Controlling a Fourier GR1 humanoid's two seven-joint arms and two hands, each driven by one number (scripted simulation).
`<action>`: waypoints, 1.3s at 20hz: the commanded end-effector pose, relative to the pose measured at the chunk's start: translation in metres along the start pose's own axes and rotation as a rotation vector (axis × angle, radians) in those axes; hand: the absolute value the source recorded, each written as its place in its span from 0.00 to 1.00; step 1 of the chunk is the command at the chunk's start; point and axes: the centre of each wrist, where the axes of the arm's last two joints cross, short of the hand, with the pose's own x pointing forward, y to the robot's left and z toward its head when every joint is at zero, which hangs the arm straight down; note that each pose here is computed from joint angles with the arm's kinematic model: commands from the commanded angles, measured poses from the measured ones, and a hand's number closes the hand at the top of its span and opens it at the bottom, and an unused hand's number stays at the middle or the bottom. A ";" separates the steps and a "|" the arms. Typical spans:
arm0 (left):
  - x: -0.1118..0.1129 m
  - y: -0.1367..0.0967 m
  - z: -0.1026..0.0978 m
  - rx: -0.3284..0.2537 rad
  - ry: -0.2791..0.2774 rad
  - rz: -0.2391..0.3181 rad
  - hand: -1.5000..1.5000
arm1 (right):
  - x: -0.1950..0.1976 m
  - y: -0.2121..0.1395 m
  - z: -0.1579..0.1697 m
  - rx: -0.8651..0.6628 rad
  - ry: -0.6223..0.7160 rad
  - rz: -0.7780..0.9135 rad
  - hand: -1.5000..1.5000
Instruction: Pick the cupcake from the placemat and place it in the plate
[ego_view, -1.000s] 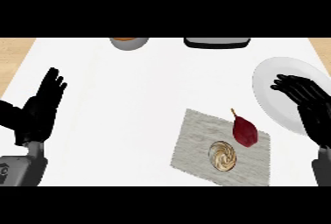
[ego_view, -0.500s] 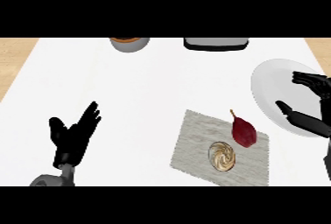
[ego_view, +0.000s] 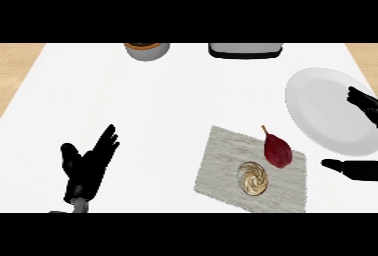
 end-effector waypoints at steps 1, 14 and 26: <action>0.010 0.002 -0.001 -0.006 -0.001 -0.001 0.50 | 0.014 -0.003 0.004 0.233 0.084 0.184 0.00; 0.008 -0.015 0.006 -0.013 -0.005 0.013 0.50 | 0.067 0.071 -0.003 0.447 0.216 0.397 0.00; -0.014 0.006 -0.010 0.013 0.003 0.001 0.50 | 0.091 0.131 0.011 0.542 0.327 0.444 0.00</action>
